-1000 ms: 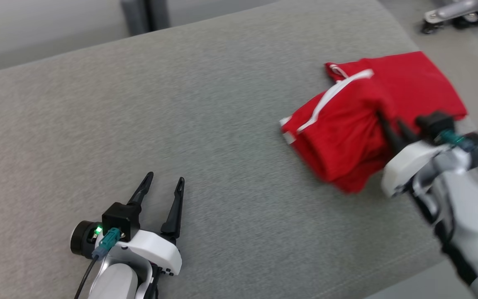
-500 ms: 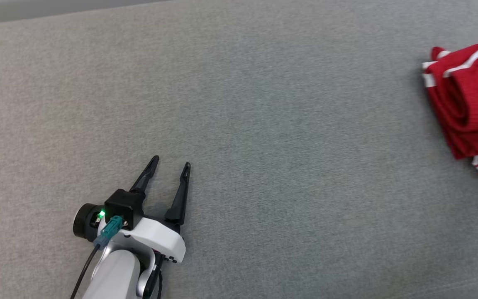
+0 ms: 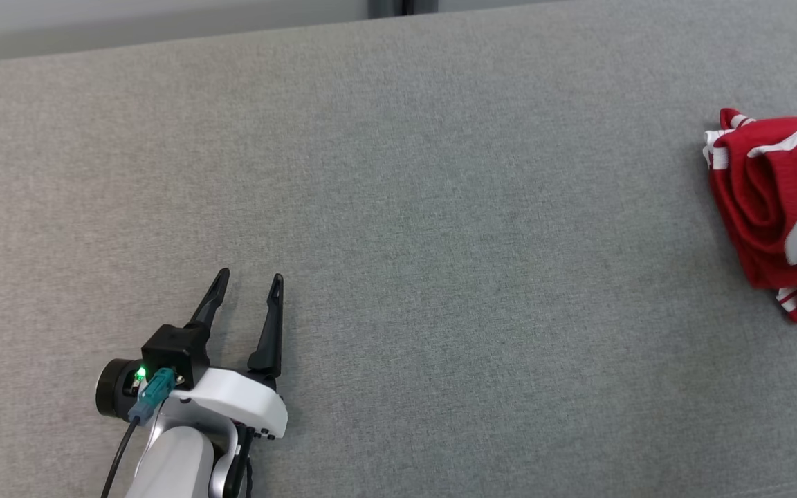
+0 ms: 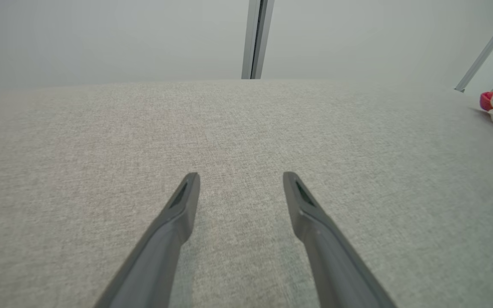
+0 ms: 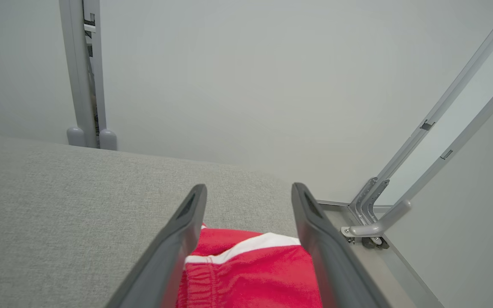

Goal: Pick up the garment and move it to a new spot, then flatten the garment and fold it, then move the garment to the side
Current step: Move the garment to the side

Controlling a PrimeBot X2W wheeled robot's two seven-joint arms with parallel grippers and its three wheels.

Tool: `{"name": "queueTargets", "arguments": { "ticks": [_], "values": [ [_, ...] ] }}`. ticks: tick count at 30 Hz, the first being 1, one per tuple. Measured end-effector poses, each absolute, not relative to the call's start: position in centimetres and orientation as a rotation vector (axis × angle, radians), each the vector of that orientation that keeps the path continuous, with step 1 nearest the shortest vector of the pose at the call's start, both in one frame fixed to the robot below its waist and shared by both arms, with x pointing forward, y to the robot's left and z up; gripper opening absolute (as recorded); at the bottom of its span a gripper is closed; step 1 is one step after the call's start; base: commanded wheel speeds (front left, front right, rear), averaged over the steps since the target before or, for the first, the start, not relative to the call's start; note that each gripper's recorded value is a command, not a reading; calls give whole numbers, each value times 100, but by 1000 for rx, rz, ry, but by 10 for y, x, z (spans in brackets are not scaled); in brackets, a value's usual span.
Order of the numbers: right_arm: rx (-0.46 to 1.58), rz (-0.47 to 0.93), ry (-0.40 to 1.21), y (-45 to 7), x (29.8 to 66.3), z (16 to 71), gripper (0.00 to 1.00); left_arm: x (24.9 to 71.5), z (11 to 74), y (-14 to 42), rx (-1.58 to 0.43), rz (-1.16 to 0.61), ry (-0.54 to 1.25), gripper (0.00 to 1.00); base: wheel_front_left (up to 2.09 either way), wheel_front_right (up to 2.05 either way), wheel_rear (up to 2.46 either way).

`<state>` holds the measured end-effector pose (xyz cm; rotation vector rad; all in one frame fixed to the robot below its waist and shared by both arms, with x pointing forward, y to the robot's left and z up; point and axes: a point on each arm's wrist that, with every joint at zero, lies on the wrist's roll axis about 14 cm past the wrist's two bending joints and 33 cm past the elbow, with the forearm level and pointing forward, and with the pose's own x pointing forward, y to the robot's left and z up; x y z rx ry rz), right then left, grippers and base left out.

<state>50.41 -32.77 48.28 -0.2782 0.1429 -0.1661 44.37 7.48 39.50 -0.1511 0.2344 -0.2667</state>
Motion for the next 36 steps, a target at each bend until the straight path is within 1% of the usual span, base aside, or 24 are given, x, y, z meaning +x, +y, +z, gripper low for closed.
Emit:
{"name": "queueTargets", "arguments": {
  "ticks": [7,11,16,22,26,36],
  "values": [
    [-148,-52,50,-256,496,487,100,436,409,104,-155,-175,205,100,0,0,0],
    [-85,0,44,-225,485,481,100,429,414,122,-159,-117,196,100,0,0,0],
    [-10,32,66,-199,464,469,100,416,422,143,-152,-58,179,100,0,0,0],
    [25,85,117,-174,437,450,100,398,428,165,-151,12,170,100,0,0,0],
    [62,98,126,-165,420,447,100,383,428,178,-142,49,171,100,0,0,0],
    [128,115,80,-156,403,464,100,362,433,194,-145,100,156,100,0,0,0]
  ]
}}
